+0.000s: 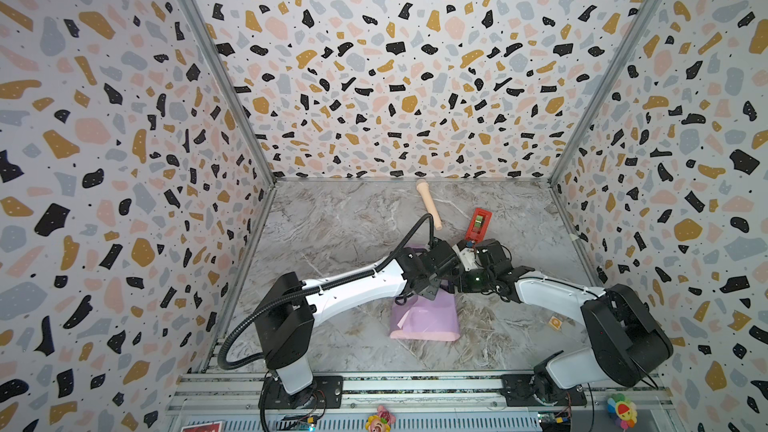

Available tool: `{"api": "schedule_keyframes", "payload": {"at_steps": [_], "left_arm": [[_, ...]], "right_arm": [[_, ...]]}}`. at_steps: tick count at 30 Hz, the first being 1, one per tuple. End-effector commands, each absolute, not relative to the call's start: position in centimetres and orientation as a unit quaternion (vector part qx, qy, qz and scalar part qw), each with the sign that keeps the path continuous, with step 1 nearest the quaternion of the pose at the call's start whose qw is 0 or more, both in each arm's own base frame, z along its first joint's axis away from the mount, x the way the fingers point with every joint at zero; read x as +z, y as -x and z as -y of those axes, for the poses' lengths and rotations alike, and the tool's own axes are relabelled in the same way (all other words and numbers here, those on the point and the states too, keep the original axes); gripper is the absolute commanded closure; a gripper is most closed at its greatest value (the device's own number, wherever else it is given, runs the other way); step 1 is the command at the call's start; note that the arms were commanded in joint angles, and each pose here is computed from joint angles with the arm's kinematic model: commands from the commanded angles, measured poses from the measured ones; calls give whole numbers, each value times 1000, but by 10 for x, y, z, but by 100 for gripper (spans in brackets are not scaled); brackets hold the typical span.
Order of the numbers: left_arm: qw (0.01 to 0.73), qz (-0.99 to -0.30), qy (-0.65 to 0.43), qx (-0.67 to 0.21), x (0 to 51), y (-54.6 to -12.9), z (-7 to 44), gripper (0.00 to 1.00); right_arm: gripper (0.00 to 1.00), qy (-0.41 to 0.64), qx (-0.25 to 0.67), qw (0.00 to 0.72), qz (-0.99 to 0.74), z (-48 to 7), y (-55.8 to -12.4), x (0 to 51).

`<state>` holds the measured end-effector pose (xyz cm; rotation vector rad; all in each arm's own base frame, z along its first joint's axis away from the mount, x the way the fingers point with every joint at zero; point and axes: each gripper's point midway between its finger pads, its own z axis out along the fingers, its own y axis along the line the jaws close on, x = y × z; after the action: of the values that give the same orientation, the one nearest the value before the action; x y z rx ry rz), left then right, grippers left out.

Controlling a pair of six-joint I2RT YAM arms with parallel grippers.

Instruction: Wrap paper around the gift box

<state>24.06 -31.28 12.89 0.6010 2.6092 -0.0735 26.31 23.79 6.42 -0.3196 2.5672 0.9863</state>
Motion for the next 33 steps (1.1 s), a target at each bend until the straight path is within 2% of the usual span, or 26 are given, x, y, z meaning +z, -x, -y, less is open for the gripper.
{"api": "schedule_keyframes", "payload": {"at_steps": [1, 17, 33], "left_arm": [[222, -951, -215, -30, 130, -240, 314, 100], [243, -943, -220, 51, 132, -246, 302, 100], [240, -944, -227, 9, 138, -244, 326, 100]], "right_arm": [[14, 104, 278, 95, -950, -215, -223, 11], [14, 102, 282, 96, -949, -216, -223, 13], [14, 100, 285, 93, -949, -216, -222, 12]]}}
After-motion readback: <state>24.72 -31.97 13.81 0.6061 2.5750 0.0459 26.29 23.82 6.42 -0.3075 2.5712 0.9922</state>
